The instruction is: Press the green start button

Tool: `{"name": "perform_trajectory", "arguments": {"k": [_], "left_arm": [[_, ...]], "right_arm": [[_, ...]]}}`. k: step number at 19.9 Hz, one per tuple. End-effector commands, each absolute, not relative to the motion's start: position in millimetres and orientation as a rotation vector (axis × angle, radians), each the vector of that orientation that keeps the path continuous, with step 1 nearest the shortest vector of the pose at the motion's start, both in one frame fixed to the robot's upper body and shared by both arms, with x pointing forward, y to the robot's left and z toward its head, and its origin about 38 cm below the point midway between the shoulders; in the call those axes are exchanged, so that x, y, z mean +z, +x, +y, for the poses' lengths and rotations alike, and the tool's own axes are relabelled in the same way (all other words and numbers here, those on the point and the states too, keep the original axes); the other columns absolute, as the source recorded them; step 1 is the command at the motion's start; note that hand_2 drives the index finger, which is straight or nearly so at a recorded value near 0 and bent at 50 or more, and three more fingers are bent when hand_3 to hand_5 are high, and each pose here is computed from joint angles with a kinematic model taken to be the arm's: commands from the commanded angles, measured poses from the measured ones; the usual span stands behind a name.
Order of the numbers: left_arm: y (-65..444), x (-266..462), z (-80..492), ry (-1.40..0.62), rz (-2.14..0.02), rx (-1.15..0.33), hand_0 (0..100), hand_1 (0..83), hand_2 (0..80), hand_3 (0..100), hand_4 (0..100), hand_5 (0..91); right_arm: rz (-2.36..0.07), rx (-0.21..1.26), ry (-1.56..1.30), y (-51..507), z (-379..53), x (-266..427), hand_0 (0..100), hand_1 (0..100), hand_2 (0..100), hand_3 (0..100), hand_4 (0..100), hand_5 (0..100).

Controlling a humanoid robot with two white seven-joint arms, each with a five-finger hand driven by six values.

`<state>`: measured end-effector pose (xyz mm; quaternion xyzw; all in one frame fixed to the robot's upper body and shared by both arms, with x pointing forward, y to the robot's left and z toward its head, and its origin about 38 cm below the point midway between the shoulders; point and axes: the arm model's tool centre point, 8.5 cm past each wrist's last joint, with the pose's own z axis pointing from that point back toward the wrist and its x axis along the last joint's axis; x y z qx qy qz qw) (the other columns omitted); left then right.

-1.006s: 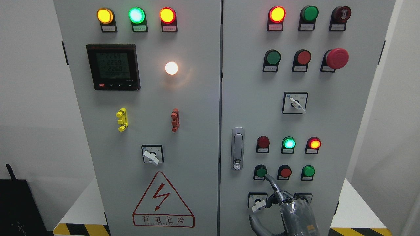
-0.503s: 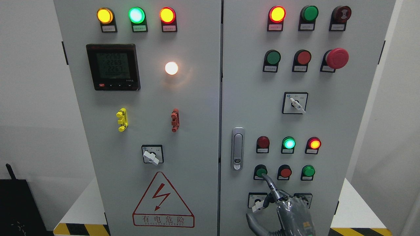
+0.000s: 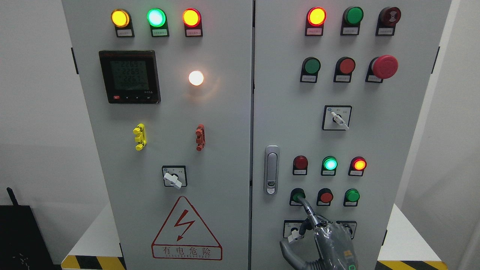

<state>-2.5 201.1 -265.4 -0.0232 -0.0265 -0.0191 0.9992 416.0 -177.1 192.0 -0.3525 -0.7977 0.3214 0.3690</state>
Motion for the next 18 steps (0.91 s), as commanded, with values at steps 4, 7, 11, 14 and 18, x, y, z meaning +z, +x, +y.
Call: {"name": "perform_trajectory", "arguments": {"k": [4, 7, 11, 14, 18], "left_arm": [[-2, -265, 201, -0.047, -0.053, -0.038, 12, 55.6, 0.0, 0, 0, 0.0], [-3, -265, 201, -0.047, -0.052, -0.038, 12, 55.6, 0.0, 0, 0, 0.0], [-2, -265, 201, -0.047, -0.053, -0.038, 12, 55.6, 0.0, 0, 0, 0.0], [-2, -265, 201, -0.047, -0.053, -0.038, 12, 55.6, 0.0, 0, 0, 0.0], [-2, -265, 201, -0.047, -0.053, -0.038, 12, 55.6, 0.0, 0, 0, 0.0]], "right_arm": [[-2.024, 0.826, -0.890, 420, -177, 184, 24, 21, 0, 69, 67, 74], [-2.033, 0.820, -0.890, 419, -177, 186, 24, 21, 0, 69, 67, 74], [-2.061, 0.809, -0.897, 414, -177, 193, 25, 21, 0, 68, 66, 74], [-2.080, 0.805, -0.892, 409, -177, 194, 26, 21, 0, 67, 66, 72], [-2.123, 0.773, -0.847, 403, -178, 195, 26, 21, 0, 66, 65, 71]]}}
